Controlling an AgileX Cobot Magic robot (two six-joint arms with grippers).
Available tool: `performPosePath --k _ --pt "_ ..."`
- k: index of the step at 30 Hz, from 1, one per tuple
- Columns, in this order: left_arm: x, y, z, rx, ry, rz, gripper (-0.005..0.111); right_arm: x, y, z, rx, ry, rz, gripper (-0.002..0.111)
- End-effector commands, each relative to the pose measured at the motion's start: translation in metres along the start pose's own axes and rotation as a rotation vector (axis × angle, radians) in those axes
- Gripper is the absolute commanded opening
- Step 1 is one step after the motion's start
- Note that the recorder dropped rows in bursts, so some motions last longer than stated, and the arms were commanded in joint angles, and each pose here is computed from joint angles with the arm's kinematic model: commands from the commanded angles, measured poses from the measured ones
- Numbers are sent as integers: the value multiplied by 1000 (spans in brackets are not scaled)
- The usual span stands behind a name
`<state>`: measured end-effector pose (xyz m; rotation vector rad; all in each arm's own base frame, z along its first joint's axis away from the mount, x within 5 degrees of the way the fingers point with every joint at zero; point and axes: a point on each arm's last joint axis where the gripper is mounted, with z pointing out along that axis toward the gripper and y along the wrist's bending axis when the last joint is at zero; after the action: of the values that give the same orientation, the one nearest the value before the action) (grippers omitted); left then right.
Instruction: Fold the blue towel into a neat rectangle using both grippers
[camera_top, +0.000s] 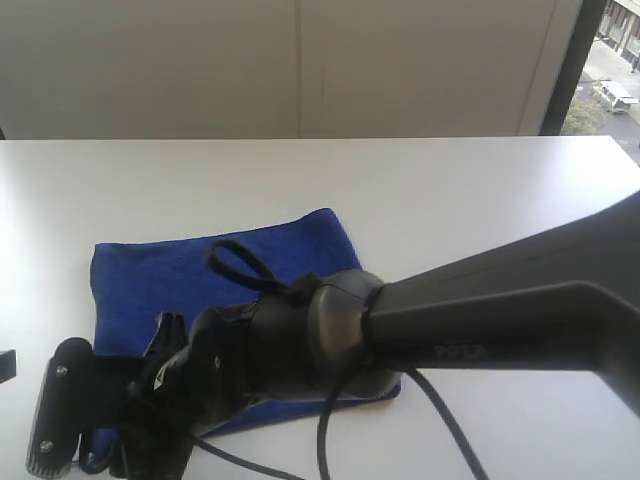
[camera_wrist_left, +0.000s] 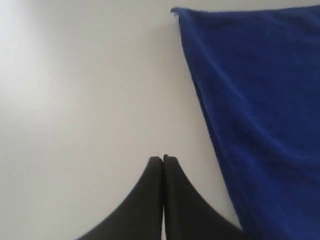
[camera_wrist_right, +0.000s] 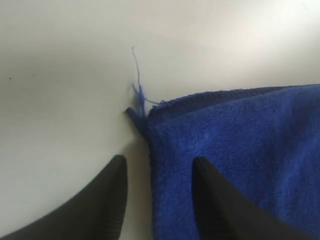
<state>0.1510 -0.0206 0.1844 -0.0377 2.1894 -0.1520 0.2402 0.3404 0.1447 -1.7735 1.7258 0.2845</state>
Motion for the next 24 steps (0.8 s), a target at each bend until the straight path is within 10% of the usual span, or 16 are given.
performPosePath --k 1,19,24 --pt "-6 -2 -10 32 -82 -6 0 0 1 5 44 -11 -15 41" --pt "-5 -2 -34 36 -107 39 0 2 -5 12 131 -29 -12 4" --pt "-5 -1 -34 35 -101 39 0 -6 -5 -1 92 -41 -13 17"
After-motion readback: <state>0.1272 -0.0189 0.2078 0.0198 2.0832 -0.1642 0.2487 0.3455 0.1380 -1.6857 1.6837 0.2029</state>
